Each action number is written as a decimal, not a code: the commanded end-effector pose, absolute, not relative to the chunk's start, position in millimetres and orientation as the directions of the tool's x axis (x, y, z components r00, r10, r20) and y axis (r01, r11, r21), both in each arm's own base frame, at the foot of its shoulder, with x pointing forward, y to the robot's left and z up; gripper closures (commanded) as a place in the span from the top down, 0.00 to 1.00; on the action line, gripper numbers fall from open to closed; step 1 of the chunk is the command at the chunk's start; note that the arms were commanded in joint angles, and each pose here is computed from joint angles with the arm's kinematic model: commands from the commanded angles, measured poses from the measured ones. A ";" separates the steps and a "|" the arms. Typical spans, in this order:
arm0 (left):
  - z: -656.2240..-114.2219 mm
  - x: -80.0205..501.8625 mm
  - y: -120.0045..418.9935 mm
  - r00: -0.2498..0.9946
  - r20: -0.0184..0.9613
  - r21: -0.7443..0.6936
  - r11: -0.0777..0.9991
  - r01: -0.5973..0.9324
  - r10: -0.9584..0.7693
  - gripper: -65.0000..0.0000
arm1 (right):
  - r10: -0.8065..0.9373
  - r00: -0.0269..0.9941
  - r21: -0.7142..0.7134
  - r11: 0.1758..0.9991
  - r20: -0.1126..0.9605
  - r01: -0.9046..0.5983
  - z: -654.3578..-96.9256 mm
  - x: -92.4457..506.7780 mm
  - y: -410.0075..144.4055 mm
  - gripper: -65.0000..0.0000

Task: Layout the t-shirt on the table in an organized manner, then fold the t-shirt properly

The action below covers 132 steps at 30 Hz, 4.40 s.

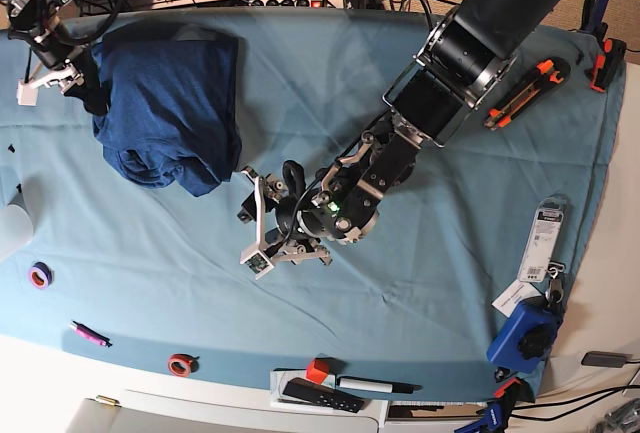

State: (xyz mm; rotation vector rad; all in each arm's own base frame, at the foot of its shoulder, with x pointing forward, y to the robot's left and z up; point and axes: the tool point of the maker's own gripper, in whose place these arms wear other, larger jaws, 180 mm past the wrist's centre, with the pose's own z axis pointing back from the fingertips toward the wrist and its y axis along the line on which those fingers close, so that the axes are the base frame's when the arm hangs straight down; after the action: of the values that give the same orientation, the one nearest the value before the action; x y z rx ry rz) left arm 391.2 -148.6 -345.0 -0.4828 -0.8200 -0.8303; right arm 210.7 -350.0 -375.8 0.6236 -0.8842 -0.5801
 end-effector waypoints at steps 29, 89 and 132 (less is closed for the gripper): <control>-321.9 401.7 -156.2 0.361 0.832 -0.052 0.589 0.807 -0.422 0.49 | -0.543 0.669 0.593 0.784 0.508 0.185 -376.6 226.3 -362.2 0.00; -322.4 396.1 -159.2 0.372 0.827 -0.079 0.568 0.819 -0.421 0.49 | -0.217 0.571 0.119 0.972 0.792 0.204 -238.2 248.8 -510.2 0.48; -275.4 210.0 41.5 0.565 0.793 -0.589 0.523 0.615 0.229 0.37 | -0.280 0.484 0.341 0.939 0.829 -0.039 -238.9 174.8 -360.8 0.41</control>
State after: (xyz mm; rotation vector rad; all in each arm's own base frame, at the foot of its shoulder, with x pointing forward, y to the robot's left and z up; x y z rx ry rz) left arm 206.8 43.2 -289.7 -0.9979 -0.9291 -0.2750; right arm 168.9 -357.4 -255.6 0.3461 -1.0108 -0.1786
